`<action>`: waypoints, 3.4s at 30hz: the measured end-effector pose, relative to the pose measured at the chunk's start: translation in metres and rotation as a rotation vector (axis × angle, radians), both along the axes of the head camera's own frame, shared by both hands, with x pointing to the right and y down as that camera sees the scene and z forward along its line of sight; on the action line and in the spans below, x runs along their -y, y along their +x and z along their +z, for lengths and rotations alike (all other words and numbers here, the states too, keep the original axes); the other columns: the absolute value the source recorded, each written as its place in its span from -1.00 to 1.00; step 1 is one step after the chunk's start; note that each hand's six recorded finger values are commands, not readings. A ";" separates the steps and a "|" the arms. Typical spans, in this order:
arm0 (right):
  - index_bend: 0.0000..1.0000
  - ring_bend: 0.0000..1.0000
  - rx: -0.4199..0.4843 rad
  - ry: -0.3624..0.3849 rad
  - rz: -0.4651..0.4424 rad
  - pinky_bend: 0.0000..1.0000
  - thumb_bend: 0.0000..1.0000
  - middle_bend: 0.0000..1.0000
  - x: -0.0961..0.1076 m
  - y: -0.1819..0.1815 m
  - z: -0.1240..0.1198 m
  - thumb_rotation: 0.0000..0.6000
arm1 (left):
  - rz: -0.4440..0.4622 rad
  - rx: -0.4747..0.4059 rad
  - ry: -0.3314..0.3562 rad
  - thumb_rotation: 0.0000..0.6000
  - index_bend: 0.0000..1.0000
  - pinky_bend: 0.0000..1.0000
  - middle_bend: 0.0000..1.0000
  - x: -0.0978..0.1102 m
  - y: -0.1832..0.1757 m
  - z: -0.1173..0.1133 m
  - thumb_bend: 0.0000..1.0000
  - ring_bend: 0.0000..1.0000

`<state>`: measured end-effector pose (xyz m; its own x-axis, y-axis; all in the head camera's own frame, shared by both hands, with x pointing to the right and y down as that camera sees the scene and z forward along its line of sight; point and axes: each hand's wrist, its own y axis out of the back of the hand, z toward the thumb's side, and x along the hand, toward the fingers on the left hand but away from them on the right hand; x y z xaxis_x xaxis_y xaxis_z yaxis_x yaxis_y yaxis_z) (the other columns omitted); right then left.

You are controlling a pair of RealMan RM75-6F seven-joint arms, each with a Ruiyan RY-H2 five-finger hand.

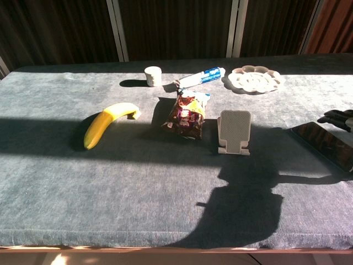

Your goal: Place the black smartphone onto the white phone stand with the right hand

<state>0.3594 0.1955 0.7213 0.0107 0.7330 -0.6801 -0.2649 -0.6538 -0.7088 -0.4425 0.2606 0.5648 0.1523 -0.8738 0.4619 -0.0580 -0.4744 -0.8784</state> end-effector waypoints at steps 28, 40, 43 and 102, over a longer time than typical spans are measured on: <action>-0.97 -1.00 -0.341 0.058 0.052 -1.00 -0.53 -1.00 0.129 0.073 0.029 1.00 | 0.006 0.099 -0.064 1.00 -1.00 -0.85 -1.00 0.003 0.007 0.029 -0.21 -1.00; -0.79 -1.00 -0.127 -0.141 0.069 -1.00 -0.47 -0.84 0.119 0.073 0.023 1.00 | 0.004 0.106 -0.063 1.00 -1.00 -0.85 -1.00 0.003 0.009 0.030 -0.21 -1.00; -0.79 -1.00 -0.108 -0.169 0.054 -1.00 -0.47 -0.83 0.116 0.075 0.017 1.00 | 0.002 0.104 -0.058 1.00 -1.00 -0.85 -1.00 0.003 0.008 0.029 -0.21 -1.00; 0.61 -0.50 -0.071 -0.195 0.075 -1.00 -0.29 0.07 0.136 0.065 0.045 1.00 | -0.006 0.109 -0.063 1.00 -1.00 -0.85 -1.00 0.008 0.009 0.033 -0.21 -1.00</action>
